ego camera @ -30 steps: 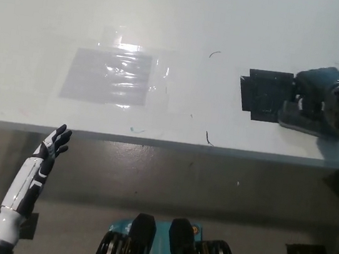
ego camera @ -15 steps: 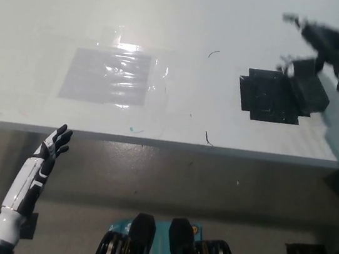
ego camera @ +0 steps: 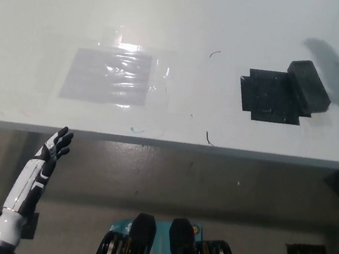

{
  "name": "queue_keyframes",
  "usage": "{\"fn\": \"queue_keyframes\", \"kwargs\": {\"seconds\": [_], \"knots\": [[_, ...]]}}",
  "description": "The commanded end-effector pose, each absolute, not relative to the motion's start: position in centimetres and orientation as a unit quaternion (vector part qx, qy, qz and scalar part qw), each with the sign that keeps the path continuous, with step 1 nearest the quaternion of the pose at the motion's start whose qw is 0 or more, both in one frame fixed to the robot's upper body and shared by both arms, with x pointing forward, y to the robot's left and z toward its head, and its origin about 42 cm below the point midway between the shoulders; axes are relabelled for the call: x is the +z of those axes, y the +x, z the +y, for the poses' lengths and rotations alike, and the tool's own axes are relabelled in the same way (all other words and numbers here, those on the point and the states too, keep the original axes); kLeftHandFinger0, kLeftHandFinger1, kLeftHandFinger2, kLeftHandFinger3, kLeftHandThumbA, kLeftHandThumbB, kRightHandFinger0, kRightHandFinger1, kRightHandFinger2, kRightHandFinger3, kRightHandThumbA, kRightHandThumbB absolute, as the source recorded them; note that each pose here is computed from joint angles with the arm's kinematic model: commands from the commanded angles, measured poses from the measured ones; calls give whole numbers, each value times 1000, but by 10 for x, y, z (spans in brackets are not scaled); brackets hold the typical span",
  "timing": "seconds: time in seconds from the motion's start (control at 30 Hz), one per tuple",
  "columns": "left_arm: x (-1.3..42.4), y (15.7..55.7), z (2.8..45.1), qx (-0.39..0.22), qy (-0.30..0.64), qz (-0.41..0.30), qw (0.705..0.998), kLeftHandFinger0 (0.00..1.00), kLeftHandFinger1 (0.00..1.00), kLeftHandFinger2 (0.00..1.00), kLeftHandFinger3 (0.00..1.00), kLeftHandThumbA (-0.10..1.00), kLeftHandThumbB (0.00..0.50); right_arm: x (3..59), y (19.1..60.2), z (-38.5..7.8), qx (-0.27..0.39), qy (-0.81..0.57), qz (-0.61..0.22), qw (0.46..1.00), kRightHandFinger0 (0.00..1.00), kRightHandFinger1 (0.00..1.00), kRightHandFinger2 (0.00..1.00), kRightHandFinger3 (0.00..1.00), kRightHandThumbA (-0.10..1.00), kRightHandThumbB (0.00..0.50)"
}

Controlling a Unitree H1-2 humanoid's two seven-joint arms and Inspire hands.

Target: A whiteboard eraser is kept on the black marked spot on the table infront of the robot and the robot uses its right hand to swipe it back and forth on the table twice to clean it

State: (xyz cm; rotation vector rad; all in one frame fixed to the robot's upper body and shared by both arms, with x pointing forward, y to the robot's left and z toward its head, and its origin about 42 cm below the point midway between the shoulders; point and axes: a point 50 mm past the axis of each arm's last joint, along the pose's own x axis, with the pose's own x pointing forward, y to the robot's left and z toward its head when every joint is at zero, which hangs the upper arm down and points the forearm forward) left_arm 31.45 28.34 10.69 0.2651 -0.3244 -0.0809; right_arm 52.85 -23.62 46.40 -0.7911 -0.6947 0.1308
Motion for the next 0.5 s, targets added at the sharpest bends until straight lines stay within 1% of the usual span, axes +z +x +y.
{"fn": "queue_keyframes", "kwargs": {"seconds": [0.0,0.03,0.07,0.1,0.13,0.17,0.2,0.23,0.27,0.3,0.33,0.37,0.4,0.43,0.47], "knots": [[127,320,291,-45,140,-203,968,1000,1000,1000,1000,1000,399,634,341,-332,29,-151,-655,740,1000,1000,1000,1000,1000,356],[127,319,292,-45,142,-202,968,1000,1000,1000,1000,1000,404,629,332,-336,35,-153,-662,733,1000,1000,1000,1000,1000,379],[126,319,292,-46,144,-201,968,1000,1000,1000,1000,1000,404,609,311,-342,23,-152,-682,715,1000,1000,1000,1000,1000,399],[126,320,292,-46,145,-201,968,1000,1000,1000,1000,1000,397,594,297,-342,13,-153,-694,703,1000,1000,1000,1000,1000,381],[126,322,290,-47,143,-201,968,1000,1000,1000,1000,1000,395,576,282,-340,15,-150,-706,692,1000,1000,1000,1000,1000,381],[125,322,289,-48,141,-200,968,1000,1000,1000,1000,1000,393,556,267,-336,26,-136,-716,684,1000,1000,1000,1000,1000,388],[124,322,286,-51,136,-198,969,1000,1000,1000,1000,1000,387,526,244,-327,44,-112,-728,675,1000,1000,1000,1000,1000,411],[123,323,285,-52,133,-197,970,1000,1000,1000,1000,1000,386,516,237,-324,48,-106,-731,673,1000,1000,1000,1000,1000,410],[121,324,281,-55,130,-195,971,1000,1000,1000,1000,1000,374,486,219,-314,59,-100,-733,670,1000,1000,1000,1000,1000,414],[119,323,279,-58,126,-193,971,1000,1000,1000,1000,1000,370,465,207,-306,68,-90,-733,671,1000,1000,1000,1000,933,448],[117,322,277,-61,121,-191,972,1000,1000,1000,1000,1000,369,452,200,-302,75,-79,-731,674,1000,1000,1000,1000,895,450],[116,321,274,-63,118,-189,973,1000,1000,1000,1000,1000,363,422,188,-286,74,-76,-733,672,1000,1000,1000,1000,831,441],[114,319,271,-66,108,-187,974,1000,1000,1000,1000,1000,373,391,187,-271,42,-90,-724,683,1000,1000,1000,1000,872,350],[113,317,269,-69,102,-186,975,1000,1000,1000,1000,1000,371,369,188,-256,32,-66,-694,716,1000,1000,1000,1000,906,354],[112,316,268,-70,101,-185,975,1000,1000,1000,1000,1000,381,356,189,-248,33,-41,-673,738,1000,1000,1000,1000,888,427]]}}
